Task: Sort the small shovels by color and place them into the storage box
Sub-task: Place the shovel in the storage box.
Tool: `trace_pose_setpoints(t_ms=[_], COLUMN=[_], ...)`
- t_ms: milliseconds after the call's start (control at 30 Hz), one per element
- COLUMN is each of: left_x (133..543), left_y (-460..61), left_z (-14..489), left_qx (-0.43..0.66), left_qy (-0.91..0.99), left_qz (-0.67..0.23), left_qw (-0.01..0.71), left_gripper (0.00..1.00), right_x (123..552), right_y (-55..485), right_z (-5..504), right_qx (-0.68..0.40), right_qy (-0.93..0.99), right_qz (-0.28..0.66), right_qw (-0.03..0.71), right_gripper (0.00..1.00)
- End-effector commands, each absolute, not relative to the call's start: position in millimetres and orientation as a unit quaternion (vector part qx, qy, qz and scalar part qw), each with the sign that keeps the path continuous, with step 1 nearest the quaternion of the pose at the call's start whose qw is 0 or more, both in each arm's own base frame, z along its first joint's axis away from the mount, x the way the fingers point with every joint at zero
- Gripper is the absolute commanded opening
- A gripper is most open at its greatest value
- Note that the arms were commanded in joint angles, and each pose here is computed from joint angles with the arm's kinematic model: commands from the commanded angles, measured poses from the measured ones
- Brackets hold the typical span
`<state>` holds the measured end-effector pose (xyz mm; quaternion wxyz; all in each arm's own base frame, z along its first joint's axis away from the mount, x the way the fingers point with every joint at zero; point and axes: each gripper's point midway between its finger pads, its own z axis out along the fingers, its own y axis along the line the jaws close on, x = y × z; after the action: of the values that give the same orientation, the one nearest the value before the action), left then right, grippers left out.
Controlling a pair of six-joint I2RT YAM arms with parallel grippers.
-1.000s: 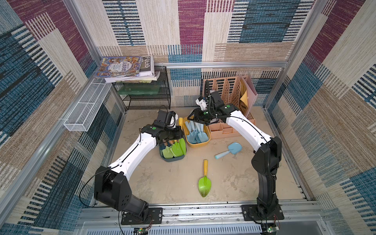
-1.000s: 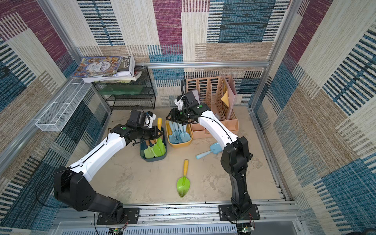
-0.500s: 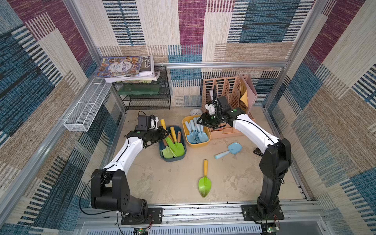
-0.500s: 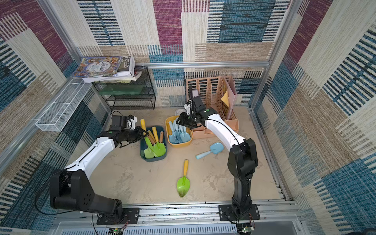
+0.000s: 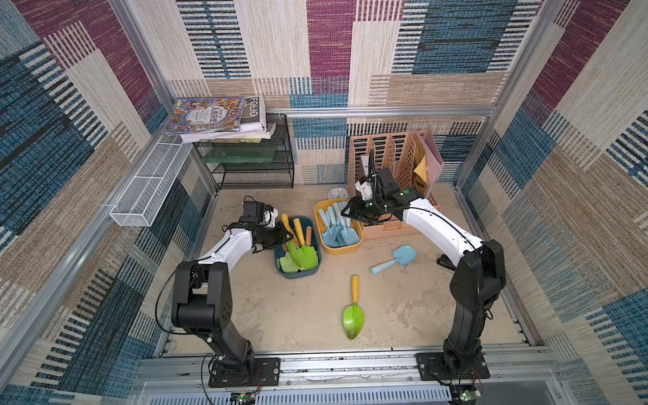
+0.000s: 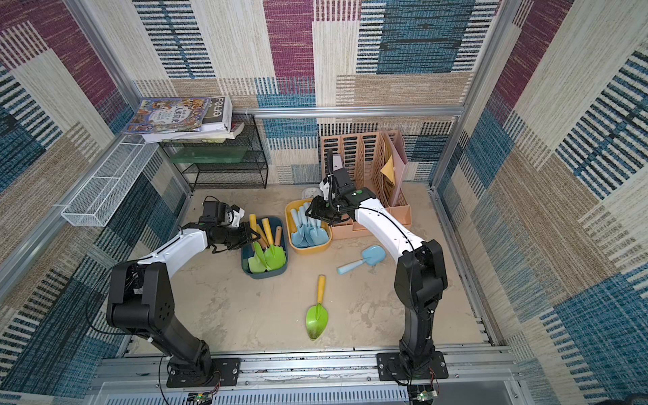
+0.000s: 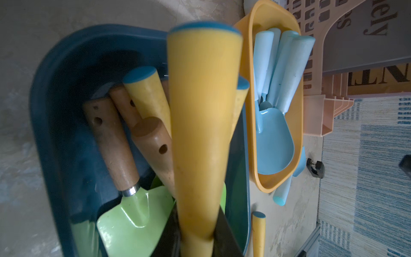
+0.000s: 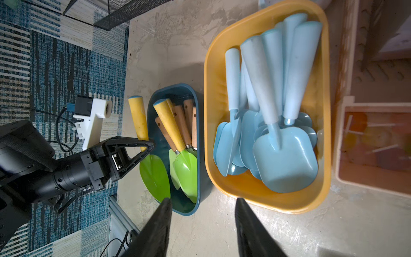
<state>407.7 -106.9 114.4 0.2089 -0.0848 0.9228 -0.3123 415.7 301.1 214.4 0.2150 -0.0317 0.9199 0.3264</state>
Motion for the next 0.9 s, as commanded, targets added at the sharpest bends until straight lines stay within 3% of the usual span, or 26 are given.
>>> trace_pose_setpoints(t_ms=[0, 67, 300, 400, 633, 733, 867], left_x=[407, 406, 395, 389, 378, 382, 391], left_y=[-109, -109, -102, -92, -65, -72, -88], left_z=[110, 104, 90, 101, 137, 146, 158], left_qx=[-0.074, -0.078, -0.086, -0.085, -0.088, -0.086, -0.089], left_qy=[0.923, 0.925, 0.94, 0.948, 0.957, 0.951, 0.941], left_qz=[-0.318, -0.317, -0.288, -0.256, -0.179, -0.2, -0.241], left_qw=[0.202, 0.192, 0.161, 0.169, 0.21, 0.22, 0.219], left_gripper=[0.0, 0.01, 0.51, 0.62, 0.57, 0.45, 0.44], right_x=[419, 420, 421, 421, 422, 423, 422], right_y=[300, 300, 301, 302, 304, 306, 306], right_z=[222, 221, 220, 219, 216, 215, 205], right_qx=[-0.032, -0.032, -0.031, -0.031, -0.032, -0.034, -0.038], right_qy=[0.915, 0.915, 0.915, 0.915, 0.915, 0.915, 0.921], right_qz=[0.328, 0.328, 0.329, 0.33, 0.332, 0.334, 0.325], right_qw=[0.23, 0.23, 0.231, 0.23, 0.226, 0.225, 0.212], right_gripper=[0.49, 0.49, 0.49, 0.49, 0.49, 0.48, 0.48])
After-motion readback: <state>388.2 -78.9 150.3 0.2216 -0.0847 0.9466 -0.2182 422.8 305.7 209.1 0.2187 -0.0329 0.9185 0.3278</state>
